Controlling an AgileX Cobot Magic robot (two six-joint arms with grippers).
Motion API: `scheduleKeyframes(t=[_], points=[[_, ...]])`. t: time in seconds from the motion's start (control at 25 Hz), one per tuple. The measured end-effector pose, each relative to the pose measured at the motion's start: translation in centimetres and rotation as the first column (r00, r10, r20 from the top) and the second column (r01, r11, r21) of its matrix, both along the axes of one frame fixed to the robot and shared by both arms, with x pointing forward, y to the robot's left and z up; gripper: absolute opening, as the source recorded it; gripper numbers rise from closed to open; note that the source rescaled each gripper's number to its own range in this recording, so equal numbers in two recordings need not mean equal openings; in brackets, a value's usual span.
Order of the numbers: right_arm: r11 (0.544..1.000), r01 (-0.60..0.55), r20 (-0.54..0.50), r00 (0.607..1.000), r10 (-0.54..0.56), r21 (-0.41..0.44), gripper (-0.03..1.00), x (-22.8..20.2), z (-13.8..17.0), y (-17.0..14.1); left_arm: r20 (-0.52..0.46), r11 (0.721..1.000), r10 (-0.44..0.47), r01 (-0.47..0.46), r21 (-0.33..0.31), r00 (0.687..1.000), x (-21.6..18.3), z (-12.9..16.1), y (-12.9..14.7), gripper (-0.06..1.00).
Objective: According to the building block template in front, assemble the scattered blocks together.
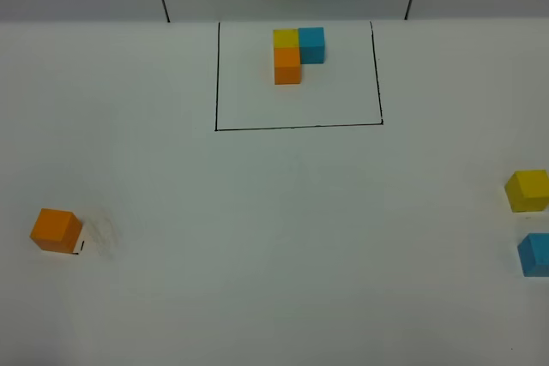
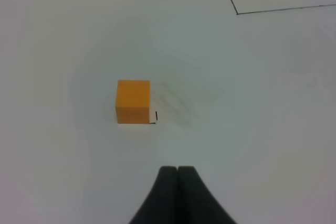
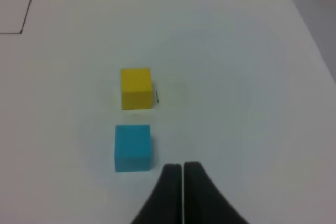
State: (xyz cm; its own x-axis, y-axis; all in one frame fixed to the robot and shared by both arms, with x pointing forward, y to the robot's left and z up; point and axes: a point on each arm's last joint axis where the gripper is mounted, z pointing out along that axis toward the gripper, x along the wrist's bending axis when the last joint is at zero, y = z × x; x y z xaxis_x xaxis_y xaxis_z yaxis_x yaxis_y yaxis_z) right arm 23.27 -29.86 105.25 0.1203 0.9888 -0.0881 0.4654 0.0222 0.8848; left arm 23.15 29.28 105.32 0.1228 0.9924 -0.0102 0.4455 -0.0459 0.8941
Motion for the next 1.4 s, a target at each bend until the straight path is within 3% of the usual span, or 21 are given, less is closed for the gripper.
scheduleKeyframes(t=[1.4], points=[[1.000, 0.000, 0.000, 1.000, 0.000, 0.000, 0.01, 0.00, 0.00, 0.00, 0.000, 1.000, 0.000, 0.000, 0.000, 1.000, 0.00, 0.00, 0.00, 0.00]])
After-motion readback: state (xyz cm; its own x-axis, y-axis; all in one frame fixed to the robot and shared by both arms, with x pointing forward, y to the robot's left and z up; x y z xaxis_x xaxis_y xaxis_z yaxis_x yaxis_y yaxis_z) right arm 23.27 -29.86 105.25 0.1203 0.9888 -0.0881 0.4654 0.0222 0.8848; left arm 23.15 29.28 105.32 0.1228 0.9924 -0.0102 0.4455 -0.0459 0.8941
